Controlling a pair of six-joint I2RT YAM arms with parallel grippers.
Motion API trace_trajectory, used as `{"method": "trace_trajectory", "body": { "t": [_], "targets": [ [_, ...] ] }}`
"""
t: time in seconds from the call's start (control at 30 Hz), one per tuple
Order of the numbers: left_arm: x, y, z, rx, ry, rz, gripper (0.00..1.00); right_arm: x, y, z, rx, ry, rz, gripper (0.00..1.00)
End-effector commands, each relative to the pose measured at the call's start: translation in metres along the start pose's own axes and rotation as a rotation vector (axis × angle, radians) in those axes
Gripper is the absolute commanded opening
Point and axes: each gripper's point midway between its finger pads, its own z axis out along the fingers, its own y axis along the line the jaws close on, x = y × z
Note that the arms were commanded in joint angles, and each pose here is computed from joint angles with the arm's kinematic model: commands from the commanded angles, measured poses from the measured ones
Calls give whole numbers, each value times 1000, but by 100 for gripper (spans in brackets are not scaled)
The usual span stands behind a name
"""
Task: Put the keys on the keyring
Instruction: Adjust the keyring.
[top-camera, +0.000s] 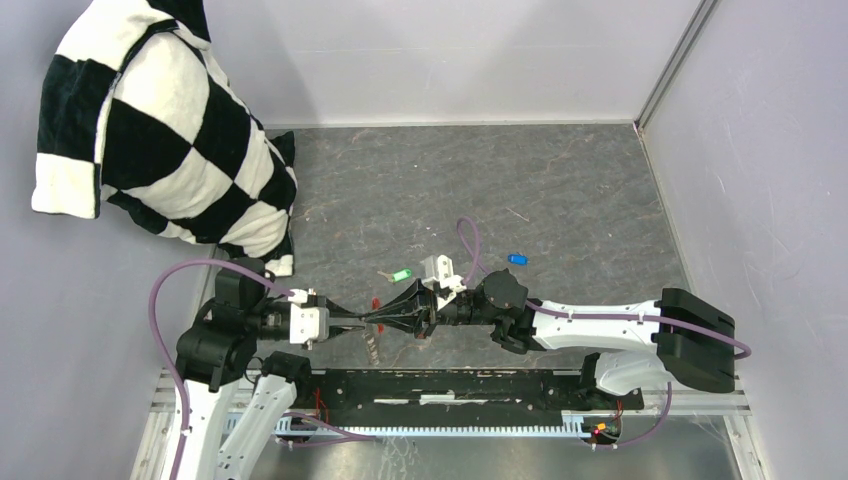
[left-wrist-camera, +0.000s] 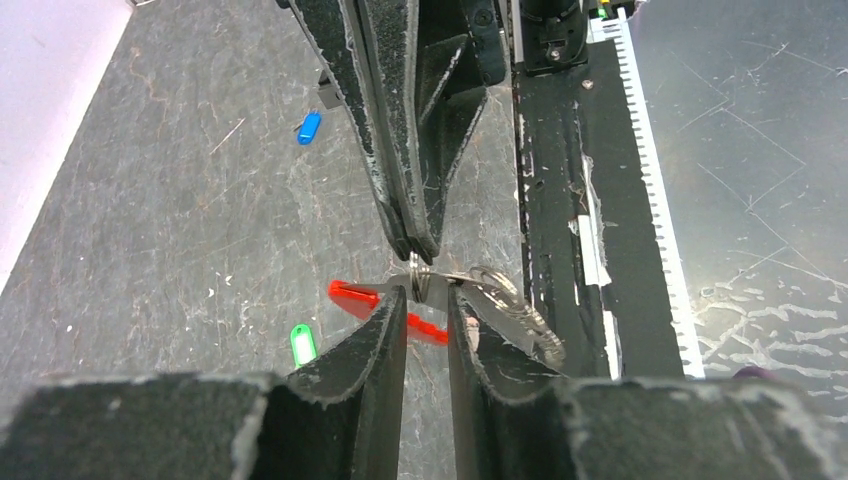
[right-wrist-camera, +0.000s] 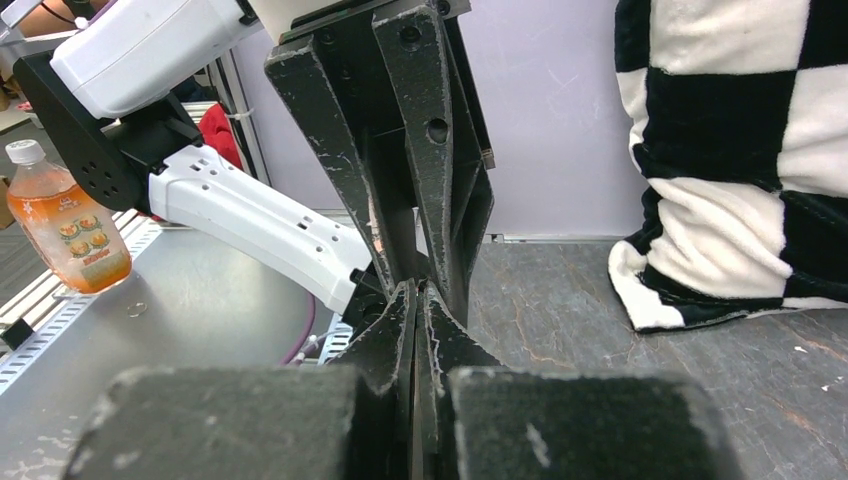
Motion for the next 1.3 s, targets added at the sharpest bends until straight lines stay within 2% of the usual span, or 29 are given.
{"method": "trace_trajectory", "body": {
  "t": [0.0, 0.47, 0.5, 0.6, 0.8, 0.93, 1.1, 1.2, 1.23, 1.27],
  "targets": [
    [-7, 5, 2, -1, -36, -14, 28, -29, 4, 8, -29, -94, -22, 1],
    [-4, 2, 4, 8, -44, -25, 13, -30, 7, 10, -45, -104, -11, 0],
    [-3, 2, 4, 5, -40, -27, 13, -30, 7, 10, -44, -104, -10, 1],
    [-2, 1, 4, 1, -37, -28, 22, -31, 7, 9, -44, -104, -12, 0],
    [0, 2, 4, -2, -31, -36, 24, -31, 8, 10, -49, -105, -12, 0],
    [-1, 3, 4, 1, -33, -35, 18, -31, 9, 10, -52, -105, -11, 0],
    [1, 4, 5, 4, -29, -48, 2, -31, 9, 12, -62, -104, -11, 1],
    [3, 5, 5, 3, -26, -42, 2, -31, 10, 13, -66, -94, -12, 0],
    [4, 5, 6, 4, -24, -34, 2, -30, 9, 12, -61, -84, -14, 5],
    [4, 6, 6, 3, -23, -27, 2, -31, 8, 11, -52, -77, -25, 13]
  ]
}}
